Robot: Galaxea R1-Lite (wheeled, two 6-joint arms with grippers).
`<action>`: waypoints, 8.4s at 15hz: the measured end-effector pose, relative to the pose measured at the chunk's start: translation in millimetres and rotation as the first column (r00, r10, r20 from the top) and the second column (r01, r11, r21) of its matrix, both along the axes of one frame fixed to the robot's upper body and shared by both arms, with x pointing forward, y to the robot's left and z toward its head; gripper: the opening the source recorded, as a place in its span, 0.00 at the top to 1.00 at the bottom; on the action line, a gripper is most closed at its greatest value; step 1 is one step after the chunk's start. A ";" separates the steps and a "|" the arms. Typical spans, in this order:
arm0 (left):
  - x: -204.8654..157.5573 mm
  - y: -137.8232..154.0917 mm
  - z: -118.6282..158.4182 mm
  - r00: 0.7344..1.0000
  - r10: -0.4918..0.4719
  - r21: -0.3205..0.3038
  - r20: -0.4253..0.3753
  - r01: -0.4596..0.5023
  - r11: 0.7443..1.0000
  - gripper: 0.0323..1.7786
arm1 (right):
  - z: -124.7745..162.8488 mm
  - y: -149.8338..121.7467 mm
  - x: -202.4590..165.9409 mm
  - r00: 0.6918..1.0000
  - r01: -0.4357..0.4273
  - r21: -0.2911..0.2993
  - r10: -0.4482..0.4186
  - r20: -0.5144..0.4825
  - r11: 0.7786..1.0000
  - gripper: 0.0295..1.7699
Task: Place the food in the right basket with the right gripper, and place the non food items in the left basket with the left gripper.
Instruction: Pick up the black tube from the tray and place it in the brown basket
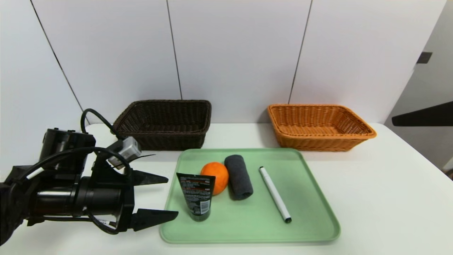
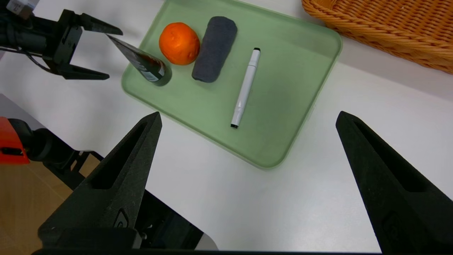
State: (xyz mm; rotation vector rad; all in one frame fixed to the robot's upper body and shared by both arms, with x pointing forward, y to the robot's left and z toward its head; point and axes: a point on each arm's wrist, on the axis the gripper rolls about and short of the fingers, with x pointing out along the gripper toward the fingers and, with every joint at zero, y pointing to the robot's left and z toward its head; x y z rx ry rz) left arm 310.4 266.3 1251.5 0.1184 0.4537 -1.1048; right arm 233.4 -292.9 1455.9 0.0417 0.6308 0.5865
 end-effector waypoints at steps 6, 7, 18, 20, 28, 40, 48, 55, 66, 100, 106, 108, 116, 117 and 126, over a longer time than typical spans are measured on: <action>25.9 -7.4 -17.9 0.992 -0.123 -0.096 0.026 0.125 0.987 0.05 | -4.1 -1.2 -2.4 1.000 0.005 -0.003 -0.005 -0.013 1.000 0.04; 28.7 -8.2 -20.7 0.989 -0.145 -0.113 0.028 0.147 0.983 0.05 | -4.2 -1.4 -2.9 1.000 0.006 -0.003 -0.006 -0.012 1.000 0.04; 34.5 -17.1 -34.1 0.976 -0.216 -0.145 0.010 0.216 0.966 0.05 | -6.3 -1.7 -3.6 1.000 0.007 -0.003 -0.007 -0.021 1.000 0.04; 35.4 -21.2 -36.5 0.973 -0.229 -0.144 0.003 0.227 0.963 0.05 | -6.2 -1.7 -4.1 1.000 0.005 -0.002 -0.005 -0.020 1.000 0.04; 44.7 -37.0 -36.2 0.963 -0.264 -0.159 0.047 0.268 0.950 0.05 | -6.6 -2.1 -6.4 1.000 0.001 0.001 -0.001 -0.019 1.000 0.04; 45.6 -49.4 -34.5 0.953 -0.300 -0.164 0.053 0.304 0.938 0.05 | -7.2 -2.5 -7.8 1.000 0.003 0.002 -0.002 -0.021 1.000 0.04; 37.7 -49.7 -31.7 0.948 -0.312 -0.163 0.061 0.318 0.934 0.05 | -9.0 -3.3 -11.4 1.000 0.001 0.002 -0.001 -0.023 1.000 0.04; 28.8 -47.4 -27.1 0.943 -0.325 -0.171 0.071 0.332 0.928 0.05 | -9.4 -3.1 -13.3 1.000 -0.003 0.006 0.003 -0.025 1.000 0.04; 26.7 -67.1 -30.5 0.919 -0.387 -0.166 0.068 0.393 0.904 0.05 | -7.6 -4.4 -19.4 1.000 -0.005 0.009 0.005 -0.009 1.000 0.04; 109.2 70.7 81.6 0.881 0.366 -0.239 0.300 -0.302 0.923 0.87 | -10.1 -6.0 -25.7 1.000 -0.005 0.010 0.005 -0.005 1.000 0.04; 152.5 79.1 63.8 0.872 0.406 -0.228 0.275 -0.351 0.908 0.87 | -10.2 -5.9 -25.4 1.000 -0.005 0.009 0.005 -0.006 1.000 0.04; 165.6 84.6 54.6 0.872 0.418 -0.221 0.255 -0.368 0.903 0.87 | -10.2 -5.9 -25.3 1.000 -0.005 0.010 0.005 -0.006 1.000 0.04; 193.8 92.0 47.6 0.862 0.429 -0.228 0.271 -0.375 0.898 0.87 | -11.2 -5.3 -23.0 1.000 -0.004 0.007 0.004 -0.013 1.000 0.04; 196.6 92.5 46.9 0.861 0.429 -0.229 0.272 -0.375 0.898 0.87 | -11.3 -5.3 -22.7 1.000 -0.004 0.007 0.005 -0.013 1.000 0.04; 202.3 93.9 42.6 0.863 0.432 -0.227 0.264 -0.379 0.897 0.43 | -11.2 -5.3 -22.9 1.000 -0.005 0.008 0.005 -0.012 1.000 0.04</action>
